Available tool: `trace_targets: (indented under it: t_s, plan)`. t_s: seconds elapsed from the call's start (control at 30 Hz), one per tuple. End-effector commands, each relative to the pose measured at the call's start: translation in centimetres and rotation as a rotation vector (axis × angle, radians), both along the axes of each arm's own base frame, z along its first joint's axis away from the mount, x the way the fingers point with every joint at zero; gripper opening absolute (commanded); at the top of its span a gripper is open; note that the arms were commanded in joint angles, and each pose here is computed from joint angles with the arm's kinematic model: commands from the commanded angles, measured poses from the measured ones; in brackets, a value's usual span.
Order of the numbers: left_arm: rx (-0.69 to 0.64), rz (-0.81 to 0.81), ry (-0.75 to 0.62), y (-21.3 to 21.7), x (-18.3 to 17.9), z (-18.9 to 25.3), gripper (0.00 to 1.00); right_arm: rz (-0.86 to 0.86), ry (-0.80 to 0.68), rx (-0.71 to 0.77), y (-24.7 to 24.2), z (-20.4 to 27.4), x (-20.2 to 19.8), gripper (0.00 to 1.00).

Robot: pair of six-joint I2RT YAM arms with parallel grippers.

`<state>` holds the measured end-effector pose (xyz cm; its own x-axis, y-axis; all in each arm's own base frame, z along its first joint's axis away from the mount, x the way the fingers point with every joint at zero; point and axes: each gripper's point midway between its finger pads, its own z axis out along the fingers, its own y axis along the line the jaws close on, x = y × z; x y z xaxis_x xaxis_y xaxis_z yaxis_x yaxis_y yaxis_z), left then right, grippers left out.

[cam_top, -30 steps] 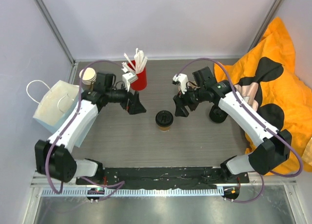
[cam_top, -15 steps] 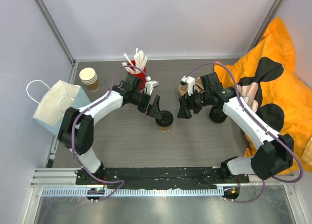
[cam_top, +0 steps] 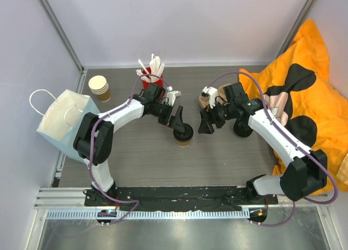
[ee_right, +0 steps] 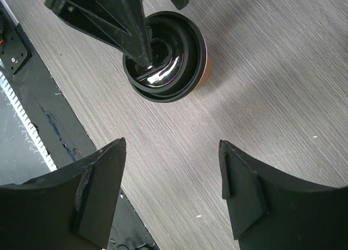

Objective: Pack the takeout coffee

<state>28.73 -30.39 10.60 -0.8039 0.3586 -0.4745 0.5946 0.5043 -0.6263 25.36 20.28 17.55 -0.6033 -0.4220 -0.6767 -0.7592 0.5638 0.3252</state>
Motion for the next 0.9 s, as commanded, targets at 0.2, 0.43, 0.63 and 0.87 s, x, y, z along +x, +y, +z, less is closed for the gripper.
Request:
trace_targets:
  t_s: [0.2,0.43,0.63,0.87]
  plan:
    - [0.005,0.010,-0.024,-0.7,1.0,-0.6,0.84,0.022,-0.035,0.065,0.7,1.6,-0.5,0.72]
    - [0.002,-0.009,0.006,-0.7,0.5,-1.9,0.53,0.039,-0.013,0.110,1.4,1.6,-0.7,0.70]
    - [0.016,-0.016,0.048,-0.7,0.3,-3.5,0.53,0.035,0.043,0.164,2.2,0.7,-0.8,0.69]
    - [0.060,0.000,0.064,-0.1,0.2,-5.4,0.53,-0.005,0.170,0.213,1.8,-1.3,0.9,0.59]
